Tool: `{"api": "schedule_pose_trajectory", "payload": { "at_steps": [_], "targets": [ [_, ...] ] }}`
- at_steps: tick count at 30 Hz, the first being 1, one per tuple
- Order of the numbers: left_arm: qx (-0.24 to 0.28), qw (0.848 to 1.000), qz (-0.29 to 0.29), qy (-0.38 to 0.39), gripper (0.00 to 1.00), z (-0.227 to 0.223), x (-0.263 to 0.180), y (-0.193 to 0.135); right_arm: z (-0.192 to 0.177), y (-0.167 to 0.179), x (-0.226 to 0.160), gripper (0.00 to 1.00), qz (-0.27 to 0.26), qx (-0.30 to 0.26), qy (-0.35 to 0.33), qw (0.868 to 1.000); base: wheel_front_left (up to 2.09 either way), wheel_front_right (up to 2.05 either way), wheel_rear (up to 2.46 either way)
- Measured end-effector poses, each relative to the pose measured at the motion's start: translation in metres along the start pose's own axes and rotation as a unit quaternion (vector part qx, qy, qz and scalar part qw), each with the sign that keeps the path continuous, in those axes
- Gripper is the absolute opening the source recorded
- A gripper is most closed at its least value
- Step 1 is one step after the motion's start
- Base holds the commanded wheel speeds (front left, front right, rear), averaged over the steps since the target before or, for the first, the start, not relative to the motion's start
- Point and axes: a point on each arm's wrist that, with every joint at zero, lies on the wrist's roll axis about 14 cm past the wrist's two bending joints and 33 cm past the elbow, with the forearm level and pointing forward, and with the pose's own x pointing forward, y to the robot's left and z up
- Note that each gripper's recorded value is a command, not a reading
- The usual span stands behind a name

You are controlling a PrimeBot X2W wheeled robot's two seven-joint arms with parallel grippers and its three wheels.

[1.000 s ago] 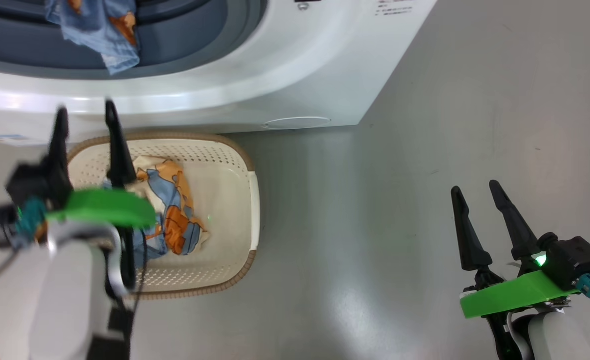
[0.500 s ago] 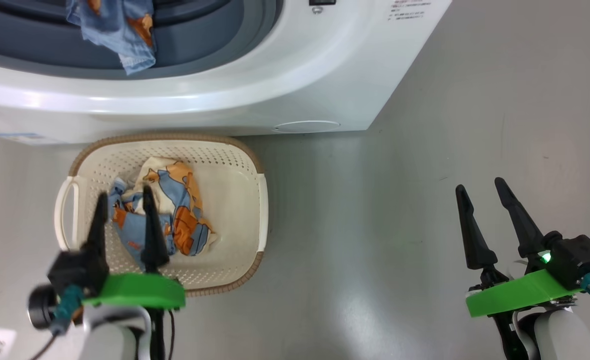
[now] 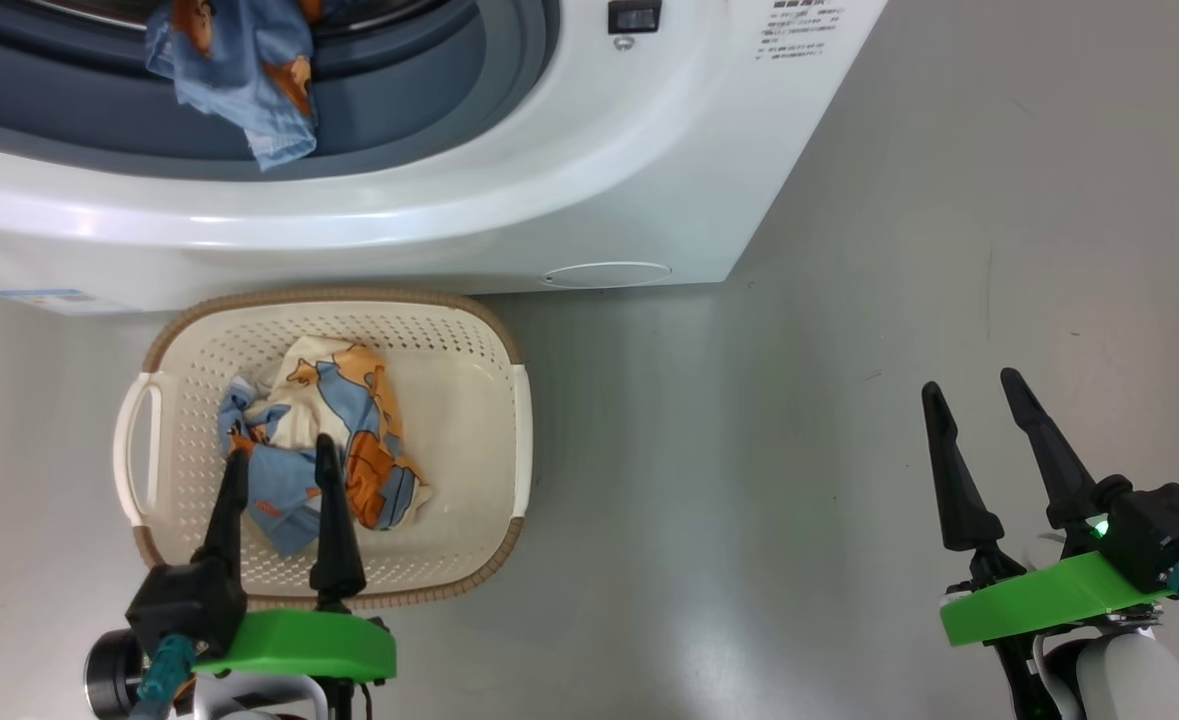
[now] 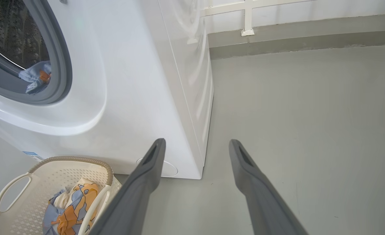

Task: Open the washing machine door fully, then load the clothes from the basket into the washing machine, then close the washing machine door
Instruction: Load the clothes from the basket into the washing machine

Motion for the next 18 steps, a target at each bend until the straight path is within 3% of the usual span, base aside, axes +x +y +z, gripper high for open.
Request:
{"api": "schedule_pose_trajectory", "payload": {
  "at_steps": [9, 18],
  "targets": [
    [-0.007, 1.0, 0.001, -0.003, 1.0, 0.002, 0.004, 0.001, 0.0, -0.003, -0.002, 1.0, -0.004, -0.001, 0.001, 1.0, 0.0, 0.0, 0.0],
    [0.001, 0.999, -0.041, -0.01, 1.0, 0.015, 0.051, -0.019, -0.006, -0.008, -0.007, 1.0, -0.012, -0.001, 0.011, 1.0, 0.0, 0.0, 0.0]
  ]
}}
